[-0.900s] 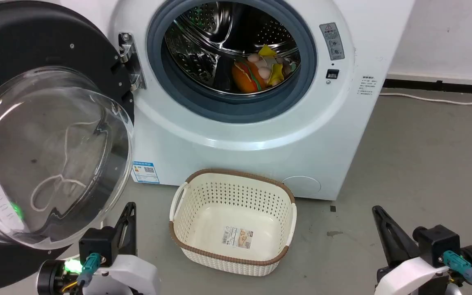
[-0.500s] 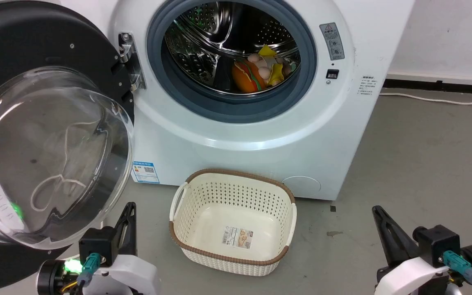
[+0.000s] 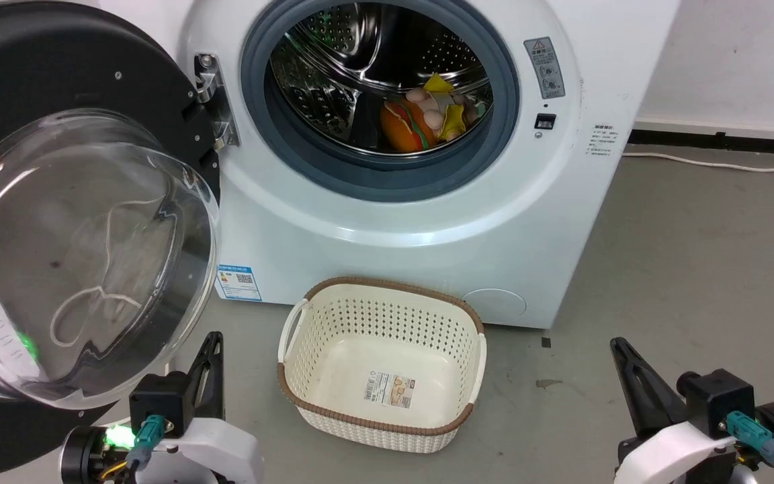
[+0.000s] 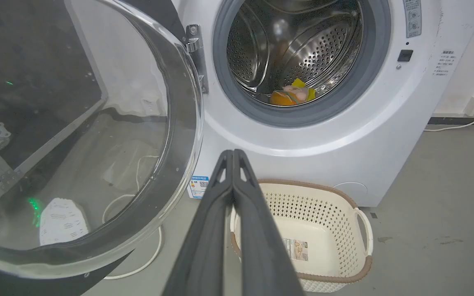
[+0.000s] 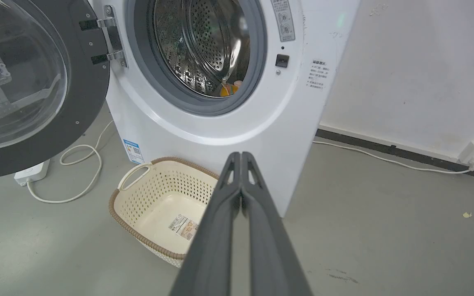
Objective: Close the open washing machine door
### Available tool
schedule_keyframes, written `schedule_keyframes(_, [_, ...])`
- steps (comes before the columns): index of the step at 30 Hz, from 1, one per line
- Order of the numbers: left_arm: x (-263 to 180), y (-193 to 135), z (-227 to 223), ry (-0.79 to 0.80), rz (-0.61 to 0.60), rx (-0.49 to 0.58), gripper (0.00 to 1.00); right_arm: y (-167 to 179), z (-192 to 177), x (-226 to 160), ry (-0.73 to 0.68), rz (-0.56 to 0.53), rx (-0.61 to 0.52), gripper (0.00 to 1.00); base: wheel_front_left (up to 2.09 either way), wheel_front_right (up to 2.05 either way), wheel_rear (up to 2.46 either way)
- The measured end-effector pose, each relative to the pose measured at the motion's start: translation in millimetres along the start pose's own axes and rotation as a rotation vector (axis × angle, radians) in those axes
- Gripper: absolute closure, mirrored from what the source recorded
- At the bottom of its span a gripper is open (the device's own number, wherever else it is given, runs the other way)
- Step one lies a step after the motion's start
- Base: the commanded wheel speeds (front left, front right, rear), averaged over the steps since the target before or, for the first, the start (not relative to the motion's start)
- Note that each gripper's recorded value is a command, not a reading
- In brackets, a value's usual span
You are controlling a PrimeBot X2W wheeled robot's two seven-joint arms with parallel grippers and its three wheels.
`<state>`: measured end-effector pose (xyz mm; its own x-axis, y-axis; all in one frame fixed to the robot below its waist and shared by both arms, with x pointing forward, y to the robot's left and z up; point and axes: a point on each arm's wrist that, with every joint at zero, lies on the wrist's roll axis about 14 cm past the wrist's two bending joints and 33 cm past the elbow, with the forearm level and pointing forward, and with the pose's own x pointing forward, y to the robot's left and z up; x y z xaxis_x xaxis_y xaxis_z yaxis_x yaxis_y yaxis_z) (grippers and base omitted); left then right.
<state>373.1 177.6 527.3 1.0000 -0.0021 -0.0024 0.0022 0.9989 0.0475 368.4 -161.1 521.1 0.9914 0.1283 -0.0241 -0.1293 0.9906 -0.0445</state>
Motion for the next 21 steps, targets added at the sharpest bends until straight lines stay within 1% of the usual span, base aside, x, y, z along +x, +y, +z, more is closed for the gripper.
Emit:
schedule_keyframes(18, [0.0,-0.1,0.0,0.0,0.0,0.0,1.0,-0.1,0.0,0.0,0.0,0.0,0.0,1.0,0.0,0.0,0.0])
schedule_keyframes(19, [0.0,0.0,-0.1,0.0,0.0,0.0,0.0,0.0,-0.3,-0.1,0.001,0.0,0.001,0.0,0.0,0.0,0.0])
schedule_keyframes(21, [0.0,-0.3,-0.2,0.001,-0.001,0.0,0.0,-0.2,-0.5,-0.2,0.001,-0.001,0.001,0.0,0.0,0.0,0.0])
